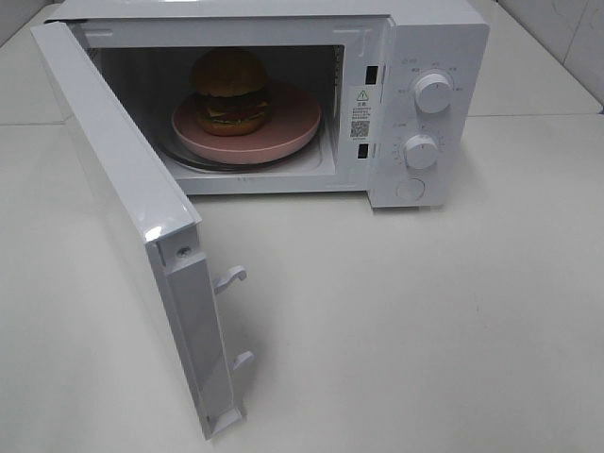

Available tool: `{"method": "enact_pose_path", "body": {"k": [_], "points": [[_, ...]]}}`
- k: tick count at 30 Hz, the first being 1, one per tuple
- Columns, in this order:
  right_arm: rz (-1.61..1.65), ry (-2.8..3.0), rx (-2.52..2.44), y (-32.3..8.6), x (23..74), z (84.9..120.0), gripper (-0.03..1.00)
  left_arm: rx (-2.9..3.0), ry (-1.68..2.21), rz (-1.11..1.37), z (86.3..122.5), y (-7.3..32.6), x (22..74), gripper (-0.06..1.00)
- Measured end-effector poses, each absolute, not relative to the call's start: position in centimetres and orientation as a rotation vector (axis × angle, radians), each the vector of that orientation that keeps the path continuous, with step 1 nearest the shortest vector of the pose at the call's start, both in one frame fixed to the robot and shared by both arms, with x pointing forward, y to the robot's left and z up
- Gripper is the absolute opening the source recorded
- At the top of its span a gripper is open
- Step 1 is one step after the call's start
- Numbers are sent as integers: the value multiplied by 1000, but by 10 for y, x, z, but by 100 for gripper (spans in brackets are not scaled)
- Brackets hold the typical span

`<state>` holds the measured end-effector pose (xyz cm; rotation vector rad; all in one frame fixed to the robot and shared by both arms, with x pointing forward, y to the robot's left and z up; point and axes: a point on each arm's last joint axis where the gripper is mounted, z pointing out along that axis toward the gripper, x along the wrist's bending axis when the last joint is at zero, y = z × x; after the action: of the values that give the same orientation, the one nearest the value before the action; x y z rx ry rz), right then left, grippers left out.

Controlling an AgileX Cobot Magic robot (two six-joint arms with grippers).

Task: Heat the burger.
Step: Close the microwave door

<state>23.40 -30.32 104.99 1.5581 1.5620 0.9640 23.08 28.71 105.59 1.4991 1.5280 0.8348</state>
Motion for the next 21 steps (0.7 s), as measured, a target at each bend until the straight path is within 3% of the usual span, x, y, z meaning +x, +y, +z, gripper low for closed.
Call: {"method": "enact_pose_path", "body": {"k": [11, 14, 20, 21], "points": [[964, 1562, 1558, -303, 234, 1050, 72, 1482, 1529, 830, 1057, 287, 231, 99], [964, 1562, 1558, -303, 234, 1050, 72, 1385, 1477, 867, 1071, 287, 229, 98], [964, 1562, 1558, -303, 234, 1050, 72, 1282, 1403, 943, 1084, 288, 232, 81], [964, 1562, 1558, -303, 234, 1050, 72, 1266, 1393, 954, 1087, 289, 235, 68]]}}
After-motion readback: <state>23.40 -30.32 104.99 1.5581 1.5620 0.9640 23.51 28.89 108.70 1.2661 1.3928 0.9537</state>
